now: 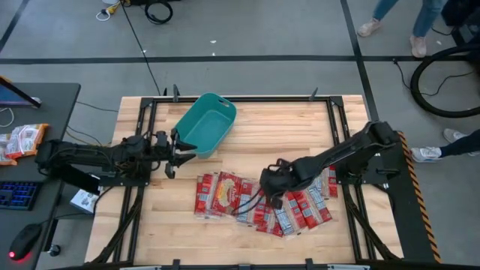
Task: Sort popcorn bags into baskets
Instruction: Put the popcorn bag into the green bin
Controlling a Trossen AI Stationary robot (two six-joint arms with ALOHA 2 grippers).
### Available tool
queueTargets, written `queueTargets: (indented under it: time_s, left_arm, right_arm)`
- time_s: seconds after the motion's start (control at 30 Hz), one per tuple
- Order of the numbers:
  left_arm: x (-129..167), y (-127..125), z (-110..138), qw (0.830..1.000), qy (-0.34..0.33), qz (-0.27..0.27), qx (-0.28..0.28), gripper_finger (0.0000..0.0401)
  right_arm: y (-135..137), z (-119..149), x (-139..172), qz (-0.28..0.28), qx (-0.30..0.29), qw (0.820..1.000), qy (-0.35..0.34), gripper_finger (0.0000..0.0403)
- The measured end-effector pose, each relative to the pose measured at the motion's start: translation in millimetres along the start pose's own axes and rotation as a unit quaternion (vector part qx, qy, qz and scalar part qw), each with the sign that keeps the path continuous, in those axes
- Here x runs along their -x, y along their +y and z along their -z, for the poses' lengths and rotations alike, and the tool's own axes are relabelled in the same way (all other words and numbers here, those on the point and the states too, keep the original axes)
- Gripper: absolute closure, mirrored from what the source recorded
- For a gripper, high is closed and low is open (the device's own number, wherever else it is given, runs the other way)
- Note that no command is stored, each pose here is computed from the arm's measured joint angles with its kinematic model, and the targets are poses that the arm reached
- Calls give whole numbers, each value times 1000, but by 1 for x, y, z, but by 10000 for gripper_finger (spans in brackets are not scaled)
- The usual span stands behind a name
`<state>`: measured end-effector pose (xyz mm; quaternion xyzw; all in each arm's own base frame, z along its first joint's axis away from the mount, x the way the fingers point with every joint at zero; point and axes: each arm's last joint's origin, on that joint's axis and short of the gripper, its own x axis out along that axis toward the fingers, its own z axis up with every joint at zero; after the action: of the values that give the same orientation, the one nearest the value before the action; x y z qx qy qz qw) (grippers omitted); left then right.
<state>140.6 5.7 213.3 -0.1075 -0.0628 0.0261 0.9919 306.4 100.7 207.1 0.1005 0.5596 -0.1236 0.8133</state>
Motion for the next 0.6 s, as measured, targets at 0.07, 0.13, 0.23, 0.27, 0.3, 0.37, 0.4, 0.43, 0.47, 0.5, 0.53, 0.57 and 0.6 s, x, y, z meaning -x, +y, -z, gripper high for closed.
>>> queueTargets:
  time_s: [0.07,0.13,0.23,0.27,0.3,0.37,0.4,0.43,0.47,0.5,0.53,0.57,0.6]
  left_arm:
    - [0,0,1,1000,6,-1,0,246]
    - [0,0,2,1000,12,-2,4,246]
    - [0,1,5,1000,25,-5,3,246]
    - [0,1,5,1000,25,-5,3,246]
    - [0,1,5,1000,25,-5,3,246]
    - [0,1,5,1000,25,-5,2,246]
    - [0,1,5,1000,25,-5,2,246]
    - [0,1,5,1000,25,-5,2,246]
    - [0,1,5,1000,25,-4,2,246]
    - [0,1,5,1000,25,-5,2,246]
    - [0,1,5,1000,25,-5,2,246]
    - [0,1,5,1000,25,-4,2,246]
    - [0,1,5,1000,24,-5,1,246]
  right_arm:
    - [9,-3,-6,-8,2,1000,18,290]
    - [15,-6,-12,-16,-3,999,37,290]
    - [21,-6,-23,-20,-8,998,63,286]
    - [23,-6,-26,-20,-8,997,72,281]
    - [23,-5,-29,-18,-7,997,80,275]
    - [24,-3,-35,-13,-6,996,93,258]
    - [24,-3,-36,-14,-6,995,97,248]
    - [24,-3,-37,-13,-7,995,98,238]
    - [23,-2,-36,-13,-8,995,100,228]
    - [23,-3,-36,-15,-10,995,99,218]
    - [23,-3,-35,-18,-13,995,98,210]
    - [23,-4,-34,-19,-13,995,98,203]
    - [23,-4,-34,-21,-13,995,97,198]
